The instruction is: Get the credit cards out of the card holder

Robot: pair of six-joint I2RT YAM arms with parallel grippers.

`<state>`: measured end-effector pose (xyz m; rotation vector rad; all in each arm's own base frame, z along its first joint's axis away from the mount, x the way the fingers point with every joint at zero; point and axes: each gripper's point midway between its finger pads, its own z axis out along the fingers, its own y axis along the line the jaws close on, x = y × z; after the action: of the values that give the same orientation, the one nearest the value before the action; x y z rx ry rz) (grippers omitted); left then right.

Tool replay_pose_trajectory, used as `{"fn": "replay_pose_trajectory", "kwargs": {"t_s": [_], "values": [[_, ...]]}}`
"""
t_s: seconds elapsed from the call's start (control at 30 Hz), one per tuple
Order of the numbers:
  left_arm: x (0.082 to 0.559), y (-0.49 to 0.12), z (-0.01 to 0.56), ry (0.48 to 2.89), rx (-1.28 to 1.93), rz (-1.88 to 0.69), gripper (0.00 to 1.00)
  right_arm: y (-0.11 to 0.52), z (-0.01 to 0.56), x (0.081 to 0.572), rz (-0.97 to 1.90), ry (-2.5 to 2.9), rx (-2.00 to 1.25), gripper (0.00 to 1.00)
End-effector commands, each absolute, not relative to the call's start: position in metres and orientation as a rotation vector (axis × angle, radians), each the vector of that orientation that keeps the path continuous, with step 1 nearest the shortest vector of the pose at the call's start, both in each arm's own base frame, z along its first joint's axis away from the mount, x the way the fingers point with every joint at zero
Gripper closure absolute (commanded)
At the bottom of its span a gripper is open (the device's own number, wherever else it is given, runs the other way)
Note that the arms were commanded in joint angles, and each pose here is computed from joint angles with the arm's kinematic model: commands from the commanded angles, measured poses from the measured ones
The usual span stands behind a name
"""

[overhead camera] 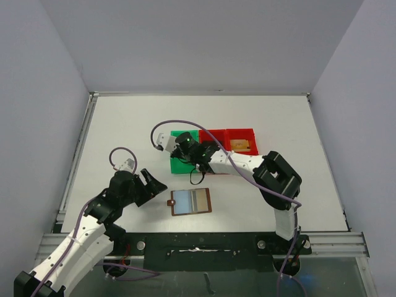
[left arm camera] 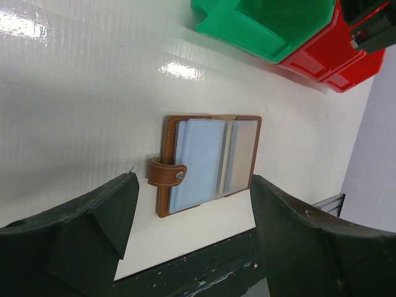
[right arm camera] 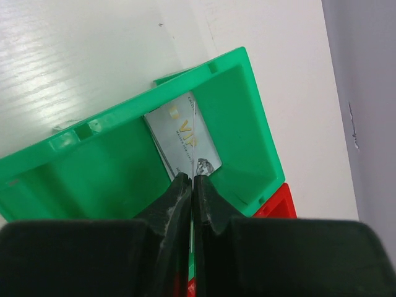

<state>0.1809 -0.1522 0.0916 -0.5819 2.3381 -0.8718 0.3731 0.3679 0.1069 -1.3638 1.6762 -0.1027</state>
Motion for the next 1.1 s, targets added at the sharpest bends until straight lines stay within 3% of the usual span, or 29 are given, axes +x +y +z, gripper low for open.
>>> {"fn": "replay_pose_trajectory", "kwargs": {"t_s": [0.0, 0.67, 1.07], "values": [[0.188, -0.152, 0.105, 2.284, -0.58, -0.886, 0.27, 0.369, 0.135, 0.403, -0.189, 1.599, -1.358, 1.0], [0.192, -0.151, 0.122, 2.209, -0.61, -0.93, 0.27, 0.369, 0.089, 0.429, -0.254, 1.619, -1.524, 0.96], [0.19, -0.153, 0.12, 2.21, -0.614, -0.949, 0.27, 0.367, 0.083, 0.423, -0.232, 1.63, -1.569, 0.72]]}}
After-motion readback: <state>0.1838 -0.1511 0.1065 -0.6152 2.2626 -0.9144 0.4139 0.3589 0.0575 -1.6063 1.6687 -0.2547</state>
